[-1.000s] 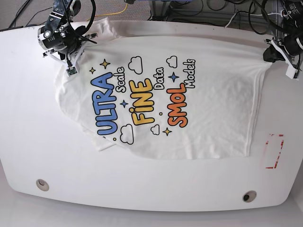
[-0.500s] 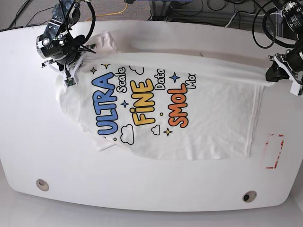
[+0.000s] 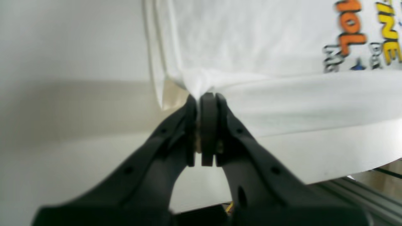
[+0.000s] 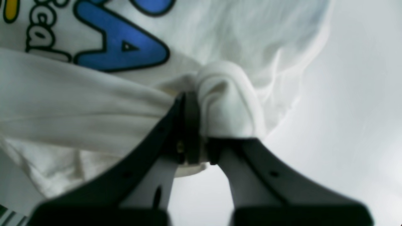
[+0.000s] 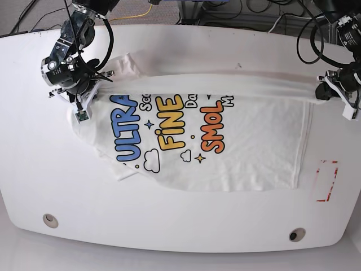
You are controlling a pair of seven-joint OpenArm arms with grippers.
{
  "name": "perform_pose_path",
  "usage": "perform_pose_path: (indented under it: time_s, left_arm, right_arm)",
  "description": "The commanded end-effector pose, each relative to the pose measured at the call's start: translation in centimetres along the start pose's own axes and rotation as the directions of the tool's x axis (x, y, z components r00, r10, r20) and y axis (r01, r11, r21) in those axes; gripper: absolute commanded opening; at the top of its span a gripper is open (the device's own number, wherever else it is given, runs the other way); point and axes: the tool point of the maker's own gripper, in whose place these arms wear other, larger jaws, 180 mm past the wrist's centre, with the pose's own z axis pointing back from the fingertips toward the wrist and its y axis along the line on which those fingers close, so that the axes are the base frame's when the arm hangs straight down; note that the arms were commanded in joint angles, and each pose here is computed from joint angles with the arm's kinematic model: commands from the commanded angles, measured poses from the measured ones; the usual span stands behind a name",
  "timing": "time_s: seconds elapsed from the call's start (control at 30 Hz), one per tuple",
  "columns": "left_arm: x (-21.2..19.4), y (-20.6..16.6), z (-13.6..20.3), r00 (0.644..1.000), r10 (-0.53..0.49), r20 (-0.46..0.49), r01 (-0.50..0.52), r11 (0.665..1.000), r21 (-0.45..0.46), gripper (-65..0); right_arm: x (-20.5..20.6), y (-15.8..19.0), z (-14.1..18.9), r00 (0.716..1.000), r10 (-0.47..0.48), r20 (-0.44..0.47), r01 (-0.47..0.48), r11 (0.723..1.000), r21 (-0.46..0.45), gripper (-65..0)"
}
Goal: Layout the t-shirt on the table in an organized manner, then fold the t-shirt properly
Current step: 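Pull the held hem corners apart with both grippers to smooth the shirt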
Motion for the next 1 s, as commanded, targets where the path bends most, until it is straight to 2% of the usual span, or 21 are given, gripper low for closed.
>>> perform_pose_path:
  time_s: [0.0, 0.2, 0.7, 0.97]
  left_arm:
    - [1.8, 0.6, 0.5, 0.999, -0.011, 0.051, 0.011, 1.0, 0.012, -64.7]
    - [3.0, 0.6, -0.2, 0.997, 0.009, 0.073, -0.008, 1.0, -0.009, -64.7]
    - [4.8, -0.6, -3.4, 0.999, 0.001, 0.035, 0.002, 0.995, -0.1, -64.6]
    - [5.2, 0.3, -4.9, 1.0, -0.008, -0.027, 0.006, 0.998, -0.065, -64.6]
  right_arm:
    - [1.1, -0.9, 0.3, 1.0, 0.007, 0.031, -0.006, 1.0, -0.027, -64.7]
    - [1.5, -0.8, -0.6, 1.0, -0.008, 0.027, 0.008, 1.0, -0.005, -64.7]
    - [2.9, -0.7, -2.0, 0.998, -0.031, 0.063, 0.029, 0.999, 0.032, -64.5]
    - [3.6, -0.7, -3.0, 0.997, -0.046, 0.059, 0.043, 0.998, 0.056, -64.4]
